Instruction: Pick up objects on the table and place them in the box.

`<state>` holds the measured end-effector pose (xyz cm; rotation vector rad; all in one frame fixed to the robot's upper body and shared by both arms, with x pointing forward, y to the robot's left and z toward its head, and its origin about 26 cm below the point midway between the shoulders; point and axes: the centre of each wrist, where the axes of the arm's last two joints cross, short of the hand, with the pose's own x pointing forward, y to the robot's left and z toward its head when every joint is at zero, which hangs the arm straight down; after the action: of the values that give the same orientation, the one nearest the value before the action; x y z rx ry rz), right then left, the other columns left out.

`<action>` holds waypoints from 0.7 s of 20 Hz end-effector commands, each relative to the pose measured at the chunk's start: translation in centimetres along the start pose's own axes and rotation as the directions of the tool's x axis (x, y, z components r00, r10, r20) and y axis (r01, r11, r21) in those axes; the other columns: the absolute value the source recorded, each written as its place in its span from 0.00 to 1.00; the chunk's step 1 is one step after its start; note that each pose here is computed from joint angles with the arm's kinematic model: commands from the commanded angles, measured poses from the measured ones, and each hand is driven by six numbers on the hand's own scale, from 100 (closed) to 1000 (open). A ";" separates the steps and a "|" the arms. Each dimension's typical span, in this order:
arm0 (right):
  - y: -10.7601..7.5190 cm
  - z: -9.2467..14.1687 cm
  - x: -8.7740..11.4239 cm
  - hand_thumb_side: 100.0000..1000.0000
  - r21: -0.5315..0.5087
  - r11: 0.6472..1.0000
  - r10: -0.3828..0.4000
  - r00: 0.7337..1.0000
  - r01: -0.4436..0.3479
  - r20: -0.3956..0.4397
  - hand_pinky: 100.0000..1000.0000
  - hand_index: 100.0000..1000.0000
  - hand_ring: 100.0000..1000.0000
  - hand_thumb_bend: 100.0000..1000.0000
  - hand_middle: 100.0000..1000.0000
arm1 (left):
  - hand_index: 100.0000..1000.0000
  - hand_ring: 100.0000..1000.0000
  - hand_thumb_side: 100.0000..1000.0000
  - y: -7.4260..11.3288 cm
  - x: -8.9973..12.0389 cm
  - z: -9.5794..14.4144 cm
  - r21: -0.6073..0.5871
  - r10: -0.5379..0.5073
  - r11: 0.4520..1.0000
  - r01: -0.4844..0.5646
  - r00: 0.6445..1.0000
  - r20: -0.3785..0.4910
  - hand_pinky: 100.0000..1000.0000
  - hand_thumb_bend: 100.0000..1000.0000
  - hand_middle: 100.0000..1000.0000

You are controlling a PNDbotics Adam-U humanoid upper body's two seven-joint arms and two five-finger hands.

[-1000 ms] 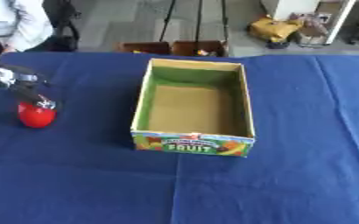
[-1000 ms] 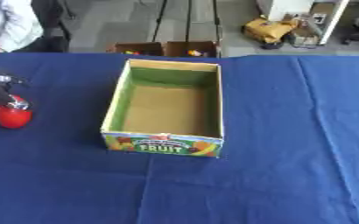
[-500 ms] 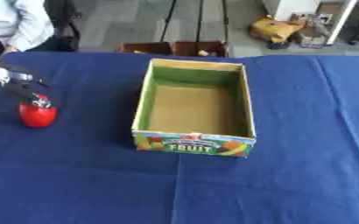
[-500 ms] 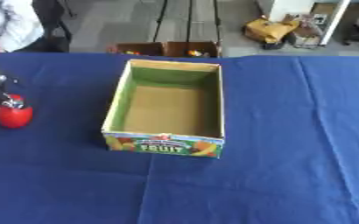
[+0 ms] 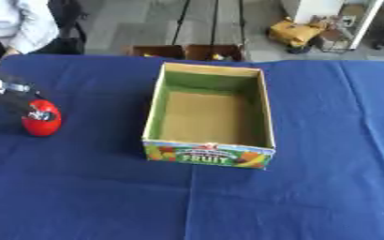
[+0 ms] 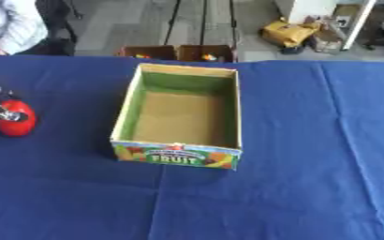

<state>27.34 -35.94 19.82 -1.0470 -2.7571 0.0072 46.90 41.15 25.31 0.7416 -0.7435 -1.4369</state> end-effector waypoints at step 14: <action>-0.3 -0.7 0.2 1.00 -0.032 1.000 -0.001 1.000 0.002 0.019 0.69 0.77 0.75 0.00 0.62 | 1.00 0.71 0.62 -0.1 -2.0 0.9 -0.004 0.032 0.999 -0.032 0.999 -0.036 0.50 0.28 1.00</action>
<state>27.35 -35.86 19.70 -1.0422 -2.7558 -0.0273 46.71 41.92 24.38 0.7163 -0.7209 -1.4167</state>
